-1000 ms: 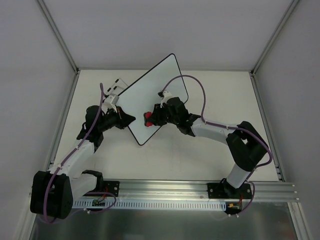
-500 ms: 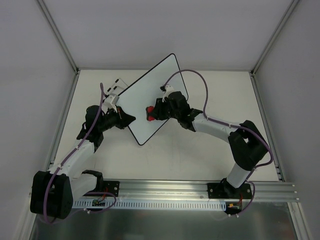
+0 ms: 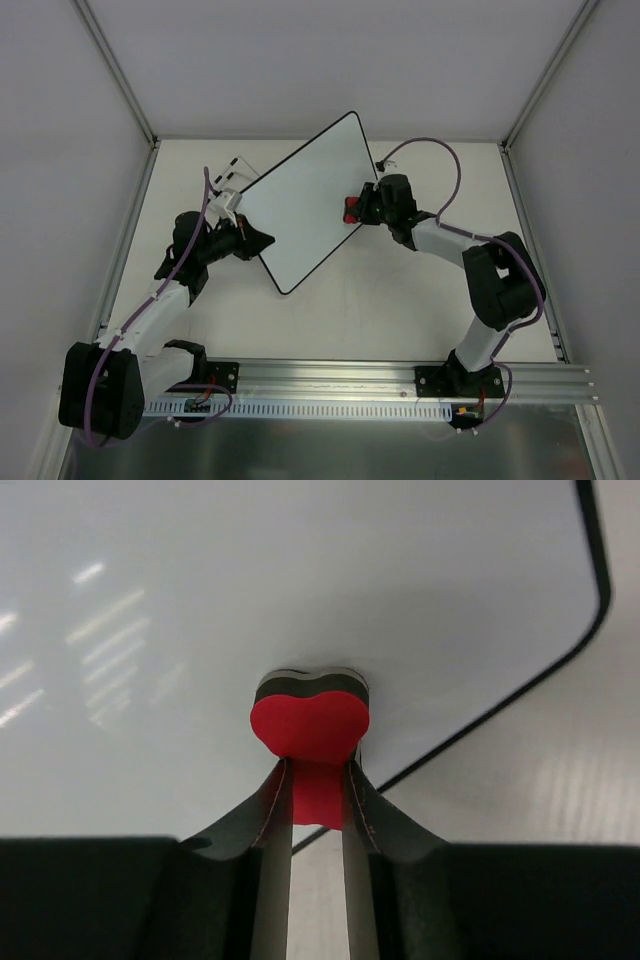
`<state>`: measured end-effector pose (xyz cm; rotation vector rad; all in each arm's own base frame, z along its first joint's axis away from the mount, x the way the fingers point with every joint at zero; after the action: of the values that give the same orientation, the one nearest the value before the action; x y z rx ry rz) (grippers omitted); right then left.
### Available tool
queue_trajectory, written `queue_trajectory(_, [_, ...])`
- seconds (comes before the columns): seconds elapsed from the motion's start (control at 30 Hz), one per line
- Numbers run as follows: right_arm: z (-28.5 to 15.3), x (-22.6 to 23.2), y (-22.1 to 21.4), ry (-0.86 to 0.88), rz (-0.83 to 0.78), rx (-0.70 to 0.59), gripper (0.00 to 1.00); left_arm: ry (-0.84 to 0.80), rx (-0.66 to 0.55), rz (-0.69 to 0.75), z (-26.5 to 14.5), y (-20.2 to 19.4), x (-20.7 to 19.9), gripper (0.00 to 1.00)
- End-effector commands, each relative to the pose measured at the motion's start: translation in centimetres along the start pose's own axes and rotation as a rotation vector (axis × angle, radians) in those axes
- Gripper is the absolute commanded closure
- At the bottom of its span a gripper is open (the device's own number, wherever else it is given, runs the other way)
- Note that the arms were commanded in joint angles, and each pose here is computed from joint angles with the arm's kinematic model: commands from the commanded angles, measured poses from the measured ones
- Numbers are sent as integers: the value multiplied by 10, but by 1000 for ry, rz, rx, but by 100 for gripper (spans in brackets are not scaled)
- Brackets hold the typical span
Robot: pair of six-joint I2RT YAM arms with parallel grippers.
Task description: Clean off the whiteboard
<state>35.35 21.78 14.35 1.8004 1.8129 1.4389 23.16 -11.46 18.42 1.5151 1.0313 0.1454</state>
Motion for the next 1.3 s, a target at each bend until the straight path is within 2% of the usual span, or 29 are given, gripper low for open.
queue_trajectory(0.0, [-10,-25,8,-79,37,-59,100,-143,106,-21,-3,-13,-20,100])
queue_trajectory(0.13, [-26,-55,9,-170,59,-58,100,-138,106,-23,-3,-13,-19,100])
queue_trajectory(0.2, [-39,-67,20,-253,44,-96,100,-132,105,-24,-3,-13,-19,100])
queue_trajectory(0.33, [-62,-87,28,-383,5,-65,100,-128,102,-22,-3,-13,-19,100])
queue_trajectory(0.63, [-85,-137,25,-591,140,35,91,-124,90,-17,-5,-11,-20,100])
queue_trajectory(1.03, [-78,-165,12,-651,219,144,84,-107,60,-5,-7,-5,-22,100])
queue_trajectory(1.13, [-76,-169,7,-662,227,172,77,-105,57,-5,-8,-4,-23,100])
queue_trajectory(1.17, [-75,-172,4,-668,237,184,70,-104,54,-5,-8,-4,-23,100])
queue_trajectory(1.23, [-74,-173,2,-660,251,195,63,-101,49,-5,-8,-2,-23,100])
queue_trajectory(1.27, [-75,-173,2,-662,252,197,54,-102,46,-2,-9,-1,-24,100])
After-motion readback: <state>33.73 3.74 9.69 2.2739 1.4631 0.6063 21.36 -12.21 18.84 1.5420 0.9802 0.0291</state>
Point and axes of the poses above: each gripper's point midway between its finger pads, its own z axis out along the fingers, its own x axis along the line the jaws close on, y = z × x, the point moved 8 cm from there along -z, back along the fingers, and after that the axes turned 2 degrees about z, right-handed, at the moved point
